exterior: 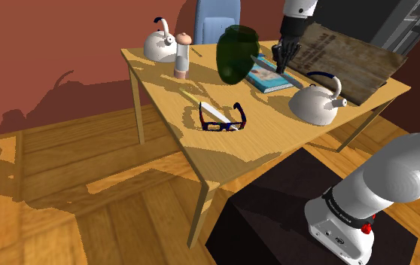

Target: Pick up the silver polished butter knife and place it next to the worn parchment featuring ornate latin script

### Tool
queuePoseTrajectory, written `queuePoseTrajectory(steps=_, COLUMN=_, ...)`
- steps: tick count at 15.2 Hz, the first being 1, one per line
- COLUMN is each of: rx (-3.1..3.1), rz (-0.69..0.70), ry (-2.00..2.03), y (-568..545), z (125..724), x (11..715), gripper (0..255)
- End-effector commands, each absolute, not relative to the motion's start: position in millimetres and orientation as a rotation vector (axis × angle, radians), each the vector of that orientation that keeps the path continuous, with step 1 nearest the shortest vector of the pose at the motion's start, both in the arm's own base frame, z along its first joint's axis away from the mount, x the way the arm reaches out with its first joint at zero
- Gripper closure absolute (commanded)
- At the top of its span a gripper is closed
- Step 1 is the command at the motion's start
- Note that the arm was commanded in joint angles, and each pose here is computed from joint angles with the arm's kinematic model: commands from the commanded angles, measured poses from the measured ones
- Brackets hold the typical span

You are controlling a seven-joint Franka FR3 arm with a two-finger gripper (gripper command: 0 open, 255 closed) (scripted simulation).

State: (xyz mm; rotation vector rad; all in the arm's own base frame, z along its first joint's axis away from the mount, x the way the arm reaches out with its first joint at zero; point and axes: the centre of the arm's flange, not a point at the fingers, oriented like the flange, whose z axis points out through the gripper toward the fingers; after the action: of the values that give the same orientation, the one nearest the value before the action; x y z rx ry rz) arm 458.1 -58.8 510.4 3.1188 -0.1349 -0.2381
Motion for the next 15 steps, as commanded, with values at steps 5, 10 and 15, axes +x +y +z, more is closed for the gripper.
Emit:
queuePoseTrajectory(steps=5, rx=3.119, rz=-0.239, ry=-0.135, y=-58, z=542, x=457, gripper=255)
queuePoseTrajectory(steps=10, rx=3.119, rz=-0.239, ry=-0.135, y=-58, z=568, x=457, gripper=255)
queuePoseTrajectory(steps=15, rx=3.119, rz=-0.239, ry=-0.135, y=-58, z=595, x=457, gripper=255)
